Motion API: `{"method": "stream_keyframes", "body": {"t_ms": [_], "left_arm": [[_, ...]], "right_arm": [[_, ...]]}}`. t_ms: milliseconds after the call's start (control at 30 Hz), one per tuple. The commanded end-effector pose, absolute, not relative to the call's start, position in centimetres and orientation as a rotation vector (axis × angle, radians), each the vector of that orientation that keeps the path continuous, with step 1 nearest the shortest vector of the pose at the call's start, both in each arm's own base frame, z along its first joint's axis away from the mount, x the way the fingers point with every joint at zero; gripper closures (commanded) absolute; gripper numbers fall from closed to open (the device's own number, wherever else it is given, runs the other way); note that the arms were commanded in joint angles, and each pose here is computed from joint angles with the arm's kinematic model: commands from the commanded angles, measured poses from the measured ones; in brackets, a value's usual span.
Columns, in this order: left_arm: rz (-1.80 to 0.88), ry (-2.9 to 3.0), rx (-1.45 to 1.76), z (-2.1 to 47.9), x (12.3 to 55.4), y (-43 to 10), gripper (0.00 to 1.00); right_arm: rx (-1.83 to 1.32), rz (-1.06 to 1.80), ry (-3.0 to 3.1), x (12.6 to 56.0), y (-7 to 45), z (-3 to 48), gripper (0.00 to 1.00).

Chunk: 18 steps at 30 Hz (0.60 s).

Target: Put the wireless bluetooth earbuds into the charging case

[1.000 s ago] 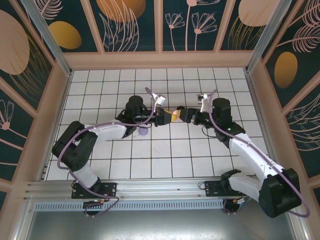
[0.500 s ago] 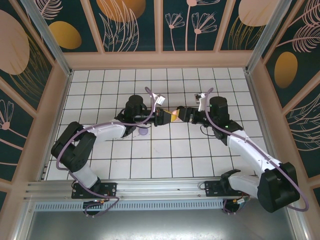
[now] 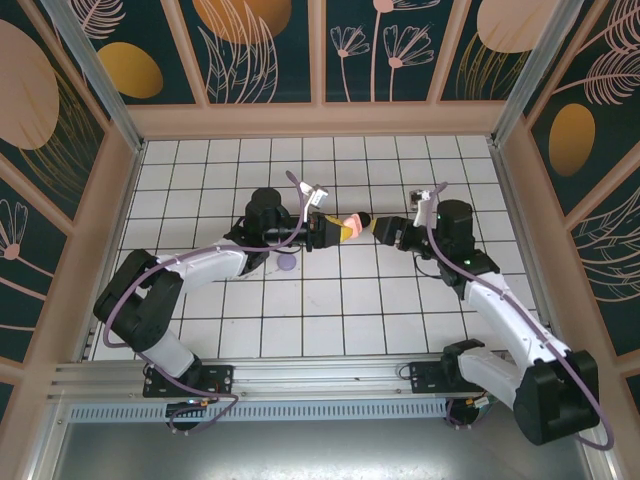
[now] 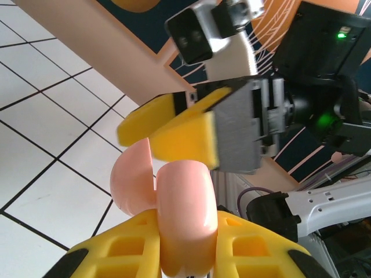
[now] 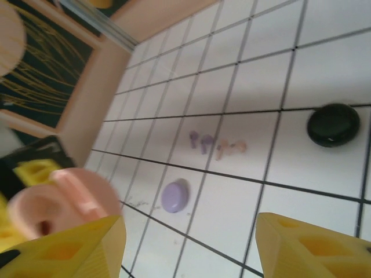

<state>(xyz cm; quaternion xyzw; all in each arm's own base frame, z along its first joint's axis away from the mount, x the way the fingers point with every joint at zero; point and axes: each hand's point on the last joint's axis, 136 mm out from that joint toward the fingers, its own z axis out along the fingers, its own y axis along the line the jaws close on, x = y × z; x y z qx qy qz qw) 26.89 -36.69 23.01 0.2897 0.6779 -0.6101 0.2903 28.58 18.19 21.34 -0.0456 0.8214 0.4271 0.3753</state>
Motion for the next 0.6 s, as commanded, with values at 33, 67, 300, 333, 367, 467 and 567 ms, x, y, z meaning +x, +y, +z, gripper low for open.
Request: {"method": "stream_keyframes", "body": {"t_ms": [33,67,300,333,367,467,567], "left_arm": [[-1.637,1.728,0.840,24.4,26.1,-36.8,1.00],[-1.638,1.728,0.841,24.4,26.1,-36.8,1.00],[-1.650,1.716,0.844,24.8,25.9,-36.8,1.00],[-1.650,1.714,0.844,24.8,25.9,-36.8,1.00],[-1.652,1.714,0.845,24.8,25.9,-36.8,1.00],[-1.654,1.714,0.845,24.9,25.9,-36.8,1.00],[-1.655,1.711,0.846,24.9,25.9,-36.8,1.00]], "right_arm": [[-0.258,1.228,2.013,26.5,19.5,24.3,0.40],[-0.270,1.242,2.009,26.3,19.7,24.5,0.41],[-0.283,1.279,2.003,26.3,20.5,24.6,0.48],[-0.284,1.281,2.003,26.4,20.6,24.6,0.49],[-0.285,1.284,2.006,26.4,20.8,24.5,0.49],[-0.293,1.283,2.010,26.6,21.3,24.4,0.51],[-0.293,1.279,2.019,26.8,21.7,24.2,0.52]]}}
